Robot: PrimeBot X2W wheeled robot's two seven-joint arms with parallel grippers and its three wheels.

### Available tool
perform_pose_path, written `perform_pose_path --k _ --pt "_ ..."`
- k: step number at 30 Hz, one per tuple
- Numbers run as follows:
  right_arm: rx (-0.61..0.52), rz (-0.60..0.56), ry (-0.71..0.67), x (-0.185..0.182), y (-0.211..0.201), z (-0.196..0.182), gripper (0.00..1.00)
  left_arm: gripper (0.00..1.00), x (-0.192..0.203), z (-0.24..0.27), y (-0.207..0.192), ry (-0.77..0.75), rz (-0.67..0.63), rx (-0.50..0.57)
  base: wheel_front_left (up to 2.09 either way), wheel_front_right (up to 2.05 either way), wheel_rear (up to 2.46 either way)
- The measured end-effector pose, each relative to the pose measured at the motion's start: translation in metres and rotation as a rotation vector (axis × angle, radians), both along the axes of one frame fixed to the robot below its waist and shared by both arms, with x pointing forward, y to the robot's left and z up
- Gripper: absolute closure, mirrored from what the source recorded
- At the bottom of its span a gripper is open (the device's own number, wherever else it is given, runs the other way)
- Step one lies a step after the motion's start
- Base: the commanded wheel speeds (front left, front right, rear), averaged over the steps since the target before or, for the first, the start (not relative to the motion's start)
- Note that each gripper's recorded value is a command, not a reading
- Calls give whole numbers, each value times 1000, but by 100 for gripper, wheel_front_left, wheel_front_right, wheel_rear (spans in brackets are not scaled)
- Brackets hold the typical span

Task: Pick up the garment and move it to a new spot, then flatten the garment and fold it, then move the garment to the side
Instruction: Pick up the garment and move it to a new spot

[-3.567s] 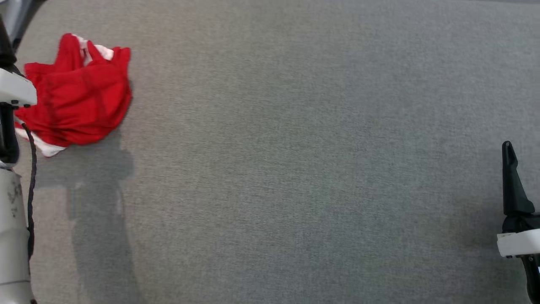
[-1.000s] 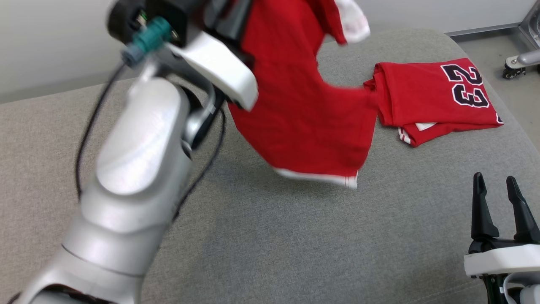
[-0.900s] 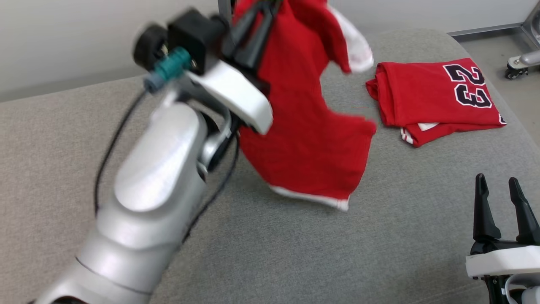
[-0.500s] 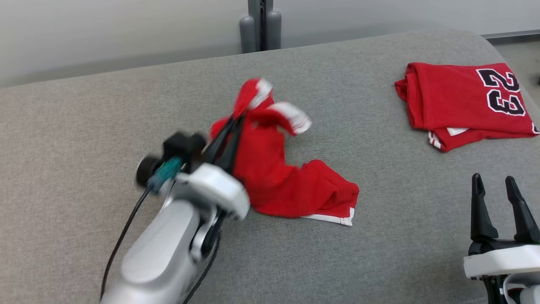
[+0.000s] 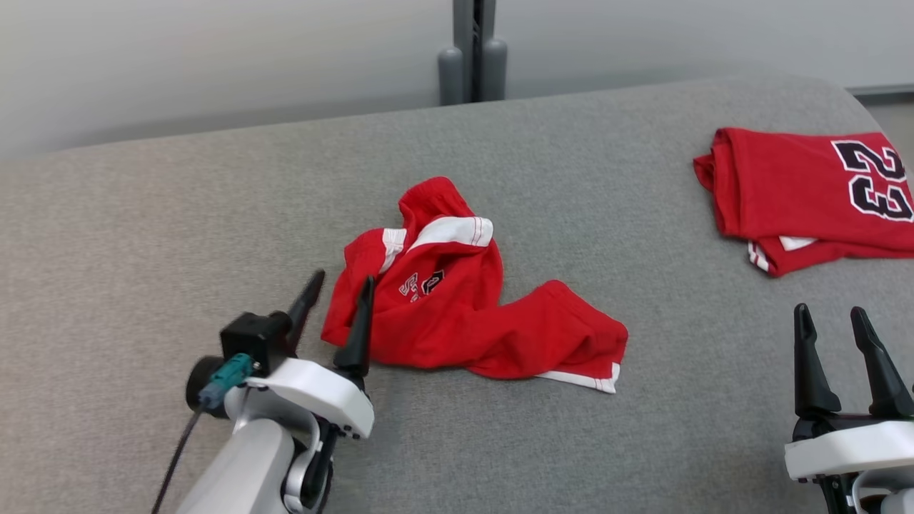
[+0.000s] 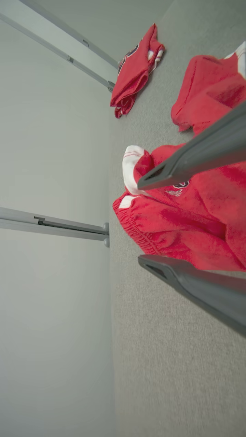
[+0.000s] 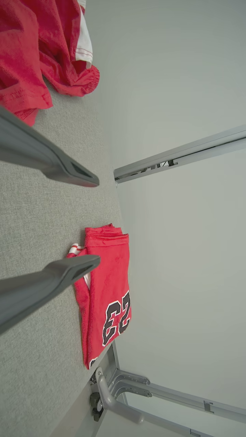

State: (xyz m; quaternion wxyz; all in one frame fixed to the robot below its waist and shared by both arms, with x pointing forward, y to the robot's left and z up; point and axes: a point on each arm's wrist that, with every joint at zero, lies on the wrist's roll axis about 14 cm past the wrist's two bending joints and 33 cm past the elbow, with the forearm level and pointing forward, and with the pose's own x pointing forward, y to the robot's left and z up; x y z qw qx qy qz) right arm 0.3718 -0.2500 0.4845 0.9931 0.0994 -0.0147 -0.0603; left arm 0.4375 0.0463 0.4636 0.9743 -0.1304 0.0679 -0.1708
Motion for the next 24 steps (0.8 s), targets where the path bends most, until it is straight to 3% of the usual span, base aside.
perform_pose_path --k 12,24 --pt "-3 92 -68 4 30 21 0 0 -22 63 87 -223 220 62 0 0 0" --pt "13 177 -84 0 62 26 0 0 -74 64 163 -243 406 125 0 0 0"
